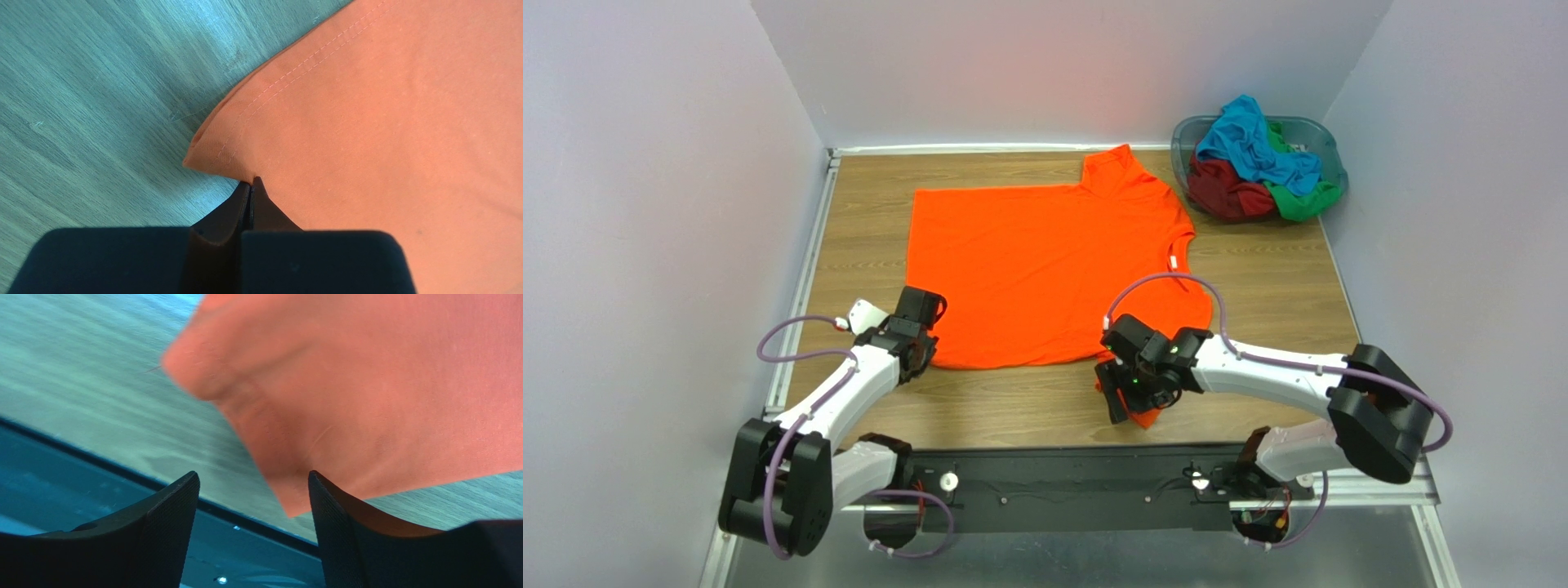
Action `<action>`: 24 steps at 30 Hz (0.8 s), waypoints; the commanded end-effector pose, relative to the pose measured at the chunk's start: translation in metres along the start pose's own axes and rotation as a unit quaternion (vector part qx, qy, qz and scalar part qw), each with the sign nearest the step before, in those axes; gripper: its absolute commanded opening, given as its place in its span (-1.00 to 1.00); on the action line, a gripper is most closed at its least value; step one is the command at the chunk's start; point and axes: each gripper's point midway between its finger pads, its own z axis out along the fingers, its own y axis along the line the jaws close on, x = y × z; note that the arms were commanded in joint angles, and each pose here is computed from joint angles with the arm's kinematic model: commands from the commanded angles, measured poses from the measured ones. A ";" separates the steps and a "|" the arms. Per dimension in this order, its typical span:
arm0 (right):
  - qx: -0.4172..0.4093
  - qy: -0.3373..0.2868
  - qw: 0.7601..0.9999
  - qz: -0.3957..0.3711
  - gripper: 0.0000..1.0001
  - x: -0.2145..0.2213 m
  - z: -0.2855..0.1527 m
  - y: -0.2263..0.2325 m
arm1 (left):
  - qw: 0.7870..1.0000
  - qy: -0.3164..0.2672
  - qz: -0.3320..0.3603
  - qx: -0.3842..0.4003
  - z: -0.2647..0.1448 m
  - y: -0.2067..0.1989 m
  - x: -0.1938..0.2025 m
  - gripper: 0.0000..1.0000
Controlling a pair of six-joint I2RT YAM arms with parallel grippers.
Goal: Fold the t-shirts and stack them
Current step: Fold the tshirt
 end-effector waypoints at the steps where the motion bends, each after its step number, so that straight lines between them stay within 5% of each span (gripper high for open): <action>1: 0.054 0.025 0.998 -0.003 0.40 0.013 0.012 -0.020 | 1.000 -0.012 -0.010 0.000 0.000 0.002 -0.005 -1.00; 5: 0.085 0.029 0.996 -0.003 0.18 0.014 0.019 -0.031 | 1.000 -0.012 -0.009 -0.002 0.001 0.002 -0.005 -1.00; 11: 0.080 0.044 0.996 0.018 -0.52 0.026 0.019 -0.030 | 1.000 -0.010 -0.016 -0.010 0.001 0.008 -0.004 -1.00; 14: 0.056 0.058 0.996 0.027 -0.71 0.034 0.015 -0.022 | 1.000 -0.008 -0.021 -0.003 -0.001 0.006 -0.004 -1.00; 20: 0.035 0.081 0.995 0.050 -0.99 0.052 -0.008 -0.016 | 1.000 -0.004 -0.028 0.001 -0.003 0.005 -0.004 -1.00; 24: 0.045 0.074 0.995 0.052 -0.99 0.052 -0.015 -0.020 | 1.000 -0.004 -0.029 -0.005 -0.005 0.005 -0.005 -1.00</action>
